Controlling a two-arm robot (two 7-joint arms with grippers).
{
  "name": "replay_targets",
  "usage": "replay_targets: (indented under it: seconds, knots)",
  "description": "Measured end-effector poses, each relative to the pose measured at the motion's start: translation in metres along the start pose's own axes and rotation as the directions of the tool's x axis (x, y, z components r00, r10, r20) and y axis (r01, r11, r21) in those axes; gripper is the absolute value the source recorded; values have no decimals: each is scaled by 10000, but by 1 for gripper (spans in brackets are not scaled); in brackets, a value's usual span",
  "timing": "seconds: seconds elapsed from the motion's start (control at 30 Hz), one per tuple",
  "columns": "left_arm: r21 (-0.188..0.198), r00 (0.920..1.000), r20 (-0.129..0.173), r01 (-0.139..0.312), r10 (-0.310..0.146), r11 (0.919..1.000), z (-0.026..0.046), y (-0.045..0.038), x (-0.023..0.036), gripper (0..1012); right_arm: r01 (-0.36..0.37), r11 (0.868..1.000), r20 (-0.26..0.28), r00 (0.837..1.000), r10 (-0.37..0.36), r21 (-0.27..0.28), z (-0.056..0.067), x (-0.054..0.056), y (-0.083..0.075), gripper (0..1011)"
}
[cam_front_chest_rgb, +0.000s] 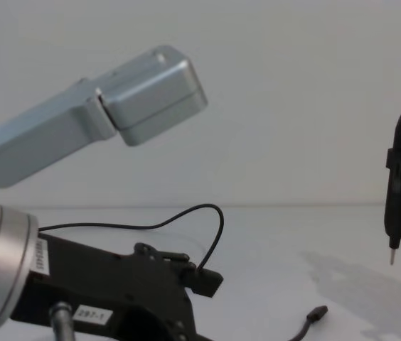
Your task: Pick up the data cable with the one hand.
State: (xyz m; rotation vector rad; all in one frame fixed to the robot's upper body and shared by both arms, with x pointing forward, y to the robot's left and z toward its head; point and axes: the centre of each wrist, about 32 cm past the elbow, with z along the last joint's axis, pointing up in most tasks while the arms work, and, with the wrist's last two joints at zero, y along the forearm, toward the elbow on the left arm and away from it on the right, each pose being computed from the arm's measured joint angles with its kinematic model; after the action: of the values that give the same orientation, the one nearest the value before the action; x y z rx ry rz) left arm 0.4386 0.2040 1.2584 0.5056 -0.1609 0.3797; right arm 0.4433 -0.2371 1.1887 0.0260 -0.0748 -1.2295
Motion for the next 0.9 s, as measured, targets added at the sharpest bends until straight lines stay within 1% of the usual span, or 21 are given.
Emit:
replay_targets:
  seconds: [0.03, 0.1, 0.33, 0.43, 0.5, 0.6, 0.7, 0.73, 0.77, 0.87, 0.9]
  knots:
    - [0, 10000, 0, 0, 0, 10000, 0, 0, 0, 1001, 0, 10000, 0, 10000, 0, 0, 0, 0, 0, 283]
    - [58, 10000, -21, -9, 9, 10000, -12, -42, 6, 1001, 0, 10000, 1, 10000, 0, 0, 0, 0, 0, 283]
    - [160, 10000, -22, -39, 40, 9999, -29, -130, 14, 1001, 0, 10000, 0, 10000, 0, 0, 0, 0, 0, 283]
    - [192, 10000, -23, -52, 52, 9998, -35, -155, 17, 1001, 0, 10000, 0, 10000, 0, 0, 0, 0, 0, 283]
    - [201, 10000, -20, -56, 56, 9998, -36, -166, 18, 979, 0, 10000, 1, 10000, 0, 0, 0, 0, 0, 283]
    - [224, 10000, -18, -60, 61, 9997, -39, -185, 20, 915, 0, 10000, 0, 10000, 0, -1, 0, 0, 0, 283]
    - [239, 10000, -18, -66, 66, 9997, -41, -203, 21, 821, 0, 10000, 0, 10000, 0, -1, 0, 0, 0, 283]
    - [241, 10000, -17, -67, 67, 9997, -41, -206, 21, 821, 0, 10000, 1, 10000, 0, 0, 0, 0, 0, 283]
    - [241, 10000, -16, -67, 67, 9997, -41, -208, 21, 768, 0, 10000, 0, 10000, 0, 0, 0, 0, 0, 283]
    - [256, 10000, -16, -71, 71, 9996, -43, -219, 22, 714, 0, 10000, 1, 10000, 0, 0, 0, 0, 0, 283]
    - [257, 10000, -14, -72, 73, 9996, -43, -220, 22, 657, 0, 10000, 0, 10000, 0, 0, 0, 0, 0, 283]
